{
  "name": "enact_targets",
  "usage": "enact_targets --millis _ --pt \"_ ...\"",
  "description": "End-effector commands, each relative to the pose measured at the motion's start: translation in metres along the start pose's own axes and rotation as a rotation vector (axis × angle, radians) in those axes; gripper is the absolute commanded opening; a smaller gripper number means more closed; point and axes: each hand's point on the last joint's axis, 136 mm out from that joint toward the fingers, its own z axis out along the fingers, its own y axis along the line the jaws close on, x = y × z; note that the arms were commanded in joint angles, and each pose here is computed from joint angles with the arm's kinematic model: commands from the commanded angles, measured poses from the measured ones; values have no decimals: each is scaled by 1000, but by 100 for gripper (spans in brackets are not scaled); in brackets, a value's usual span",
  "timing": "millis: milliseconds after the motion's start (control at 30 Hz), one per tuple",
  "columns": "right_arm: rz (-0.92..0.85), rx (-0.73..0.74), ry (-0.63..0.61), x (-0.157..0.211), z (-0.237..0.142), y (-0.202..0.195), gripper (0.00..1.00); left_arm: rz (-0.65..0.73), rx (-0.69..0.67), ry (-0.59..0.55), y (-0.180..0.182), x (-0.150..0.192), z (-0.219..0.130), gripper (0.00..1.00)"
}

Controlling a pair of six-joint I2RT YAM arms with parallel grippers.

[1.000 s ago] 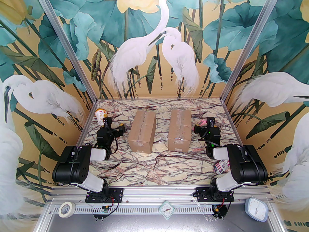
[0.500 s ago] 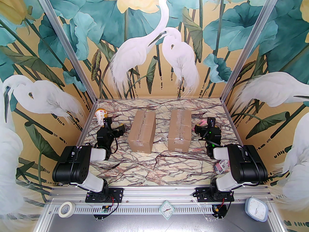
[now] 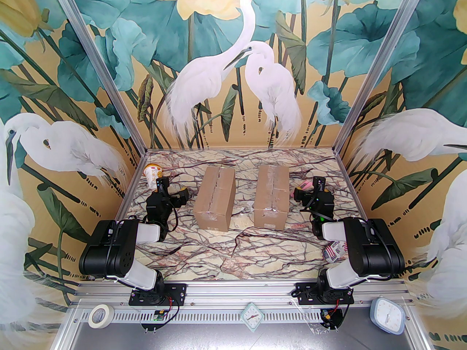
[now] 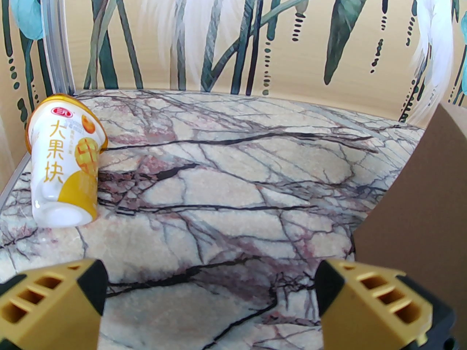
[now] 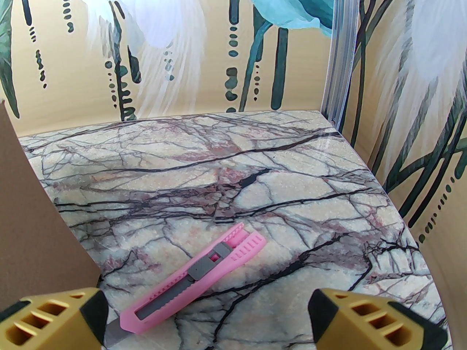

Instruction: Unpack the express box

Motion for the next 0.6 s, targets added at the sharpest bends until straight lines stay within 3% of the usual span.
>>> enact_targets --millis 0,233,433,567 --pt "4 -13 -19 -9 2 1 99 -7 -12 -4 3 -4 2 100" --pt "27 36 -60 -22 -8 -7 99 3 23 -6 -3 -13 -1 100" --pt "41 20 -89 -59 -34 -5 99 -22 18 -47 -5 -58 -27 99" --pt "169 -6 -49 -80 -56 -1 99 -145 40 -12 -12 -93 -49 100"
